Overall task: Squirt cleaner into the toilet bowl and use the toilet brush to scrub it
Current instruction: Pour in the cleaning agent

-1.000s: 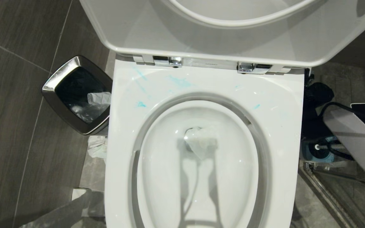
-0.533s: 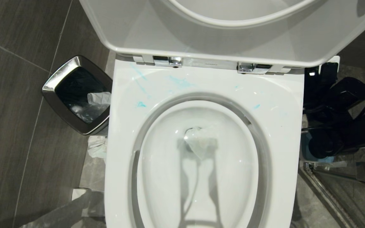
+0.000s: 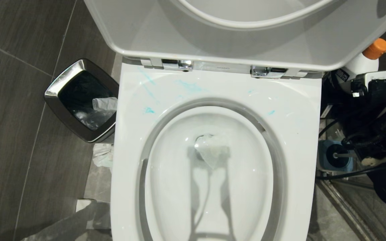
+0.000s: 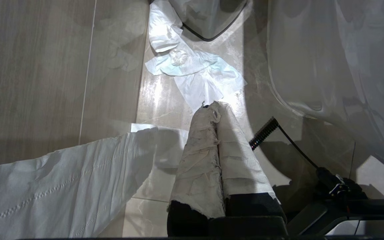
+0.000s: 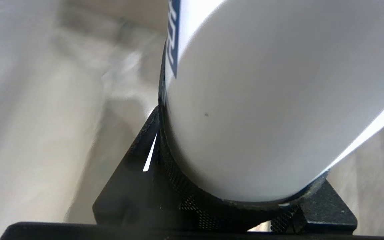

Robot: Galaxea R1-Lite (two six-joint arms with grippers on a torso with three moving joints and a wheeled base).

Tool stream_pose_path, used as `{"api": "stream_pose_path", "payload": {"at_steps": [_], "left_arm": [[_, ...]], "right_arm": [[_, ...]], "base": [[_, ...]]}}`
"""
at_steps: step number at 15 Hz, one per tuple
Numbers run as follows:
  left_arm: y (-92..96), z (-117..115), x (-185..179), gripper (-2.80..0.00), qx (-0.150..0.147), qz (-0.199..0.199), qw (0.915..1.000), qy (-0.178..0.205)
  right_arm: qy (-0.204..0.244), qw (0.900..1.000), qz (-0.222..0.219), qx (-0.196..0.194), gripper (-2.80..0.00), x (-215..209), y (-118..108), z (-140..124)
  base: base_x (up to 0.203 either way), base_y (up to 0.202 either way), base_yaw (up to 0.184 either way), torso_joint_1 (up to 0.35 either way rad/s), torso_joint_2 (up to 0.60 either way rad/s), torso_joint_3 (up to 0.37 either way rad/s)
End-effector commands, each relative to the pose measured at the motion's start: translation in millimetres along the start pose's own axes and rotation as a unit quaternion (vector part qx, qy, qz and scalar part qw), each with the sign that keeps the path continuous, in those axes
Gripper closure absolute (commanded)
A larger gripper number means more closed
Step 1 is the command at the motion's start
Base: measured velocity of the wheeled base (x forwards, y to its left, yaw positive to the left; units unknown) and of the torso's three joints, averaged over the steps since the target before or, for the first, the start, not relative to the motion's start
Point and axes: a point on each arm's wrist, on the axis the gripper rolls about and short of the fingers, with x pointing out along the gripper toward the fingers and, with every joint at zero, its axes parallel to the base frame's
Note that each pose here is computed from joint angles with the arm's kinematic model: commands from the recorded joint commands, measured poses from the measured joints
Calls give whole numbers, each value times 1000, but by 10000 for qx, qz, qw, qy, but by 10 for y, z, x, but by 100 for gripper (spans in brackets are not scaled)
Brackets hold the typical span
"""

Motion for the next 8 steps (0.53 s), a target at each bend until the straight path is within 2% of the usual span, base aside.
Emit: {"api": "stream_pose_path", "payload": {"at_steps": [1,4,8], "left_arm": [[0,-21,6,0,-1,5,10000,37],[0,-21,6,0,-1,4,10000,37],[0,-21,6,0,-1,-3,10000,37]], "right_arm": [[-69,9998,129,137,0,-244,-34,155],[-73,9991,333,235,0,-518,-94,261],[-556,9980,262,164,0,-763,-221,575]], "base": [[0,0,0,0,0,0],[0,0,0,0,0,0],[0,0,0,0,0,0]]}}
